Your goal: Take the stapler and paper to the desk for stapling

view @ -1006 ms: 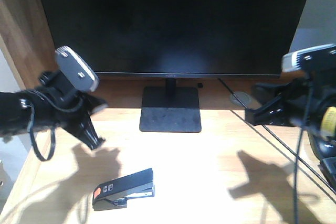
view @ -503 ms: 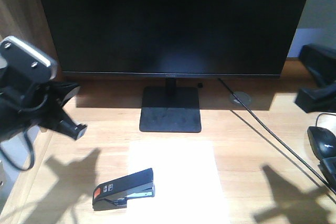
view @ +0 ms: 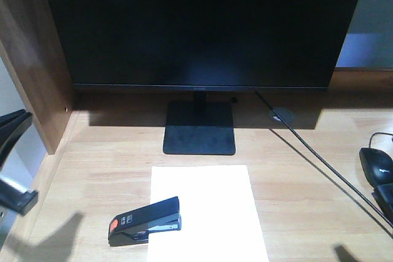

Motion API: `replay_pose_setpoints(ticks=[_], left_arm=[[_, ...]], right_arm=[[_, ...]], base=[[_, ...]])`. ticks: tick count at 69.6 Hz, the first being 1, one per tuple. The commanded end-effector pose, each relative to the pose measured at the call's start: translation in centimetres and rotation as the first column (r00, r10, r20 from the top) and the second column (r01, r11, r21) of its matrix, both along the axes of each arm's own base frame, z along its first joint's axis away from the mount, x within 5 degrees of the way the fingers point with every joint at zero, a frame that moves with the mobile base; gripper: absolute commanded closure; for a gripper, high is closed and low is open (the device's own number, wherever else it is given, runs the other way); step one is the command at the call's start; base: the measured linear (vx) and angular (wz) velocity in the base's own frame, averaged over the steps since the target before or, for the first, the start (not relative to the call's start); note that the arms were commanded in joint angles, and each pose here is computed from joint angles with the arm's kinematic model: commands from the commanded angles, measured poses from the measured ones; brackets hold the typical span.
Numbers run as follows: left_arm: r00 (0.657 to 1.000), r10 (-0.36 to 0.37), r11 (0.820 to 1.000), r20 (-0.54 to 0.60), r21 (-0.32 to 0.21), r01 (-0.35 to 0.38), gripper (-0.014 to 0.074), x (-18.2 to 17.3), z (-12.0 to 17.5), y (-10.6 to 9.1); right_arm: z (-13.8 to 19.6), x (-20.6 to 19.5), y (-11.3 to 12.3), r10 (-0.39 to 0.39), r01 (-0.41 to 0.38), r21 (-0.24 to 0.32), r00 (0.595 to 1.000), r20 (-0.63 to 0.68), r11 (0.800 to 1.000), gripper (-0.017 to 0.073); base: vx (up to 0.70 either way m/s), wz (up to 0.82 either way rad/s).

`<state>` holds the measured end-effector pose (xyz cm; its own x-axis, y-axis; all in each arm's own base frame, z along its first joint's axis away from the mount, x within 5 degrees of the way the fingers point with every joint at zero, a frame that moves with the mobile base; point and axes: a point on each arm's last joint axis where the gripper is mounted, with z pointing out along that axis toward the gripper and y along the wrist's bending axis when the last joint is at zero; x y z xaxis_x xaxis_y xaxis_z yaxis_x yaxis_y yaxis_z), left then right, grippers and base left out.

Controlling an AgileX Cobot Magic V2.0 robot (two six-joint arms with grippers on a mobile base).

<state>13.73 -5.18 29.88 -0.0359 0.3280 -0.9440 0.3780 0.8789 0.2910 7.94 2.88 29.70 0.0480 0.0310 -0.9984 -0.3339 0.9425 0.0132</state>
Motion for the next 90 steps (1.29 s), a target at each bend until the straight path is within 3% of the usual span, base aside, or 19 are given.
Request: replay_pose_setpoints(ticks=[1,22,90], left_arm=[[0.997,0.016,0.999,0.074,-0.05,-0.013,0.06,-1.1,1.2,0.5],[0.997,-0.037,0.998,0.07,-0.052,0.041,0.06,-2.9,0.6,0.7],[0.997,-0.047,0.997,0.06,-0.05,0.05,0.06,-2.9,0.5,0.6]], right_arm=[[-0.1,-0.7,-0.4,-0.028,0.028,0.009,0.999,0.036,1.0,0.0566],[-1.2,-1.3,-0.5,-0.028,0.027,0.011,0.999,0.044,1.0,0.0566],[-1.2,-1.3,-0.5,-0.028,0.028,0.008,0.999,0.045,1.0,0.0566]], base=[[0.0,0.0],[0.0,0.0],[0.0,0.0]])
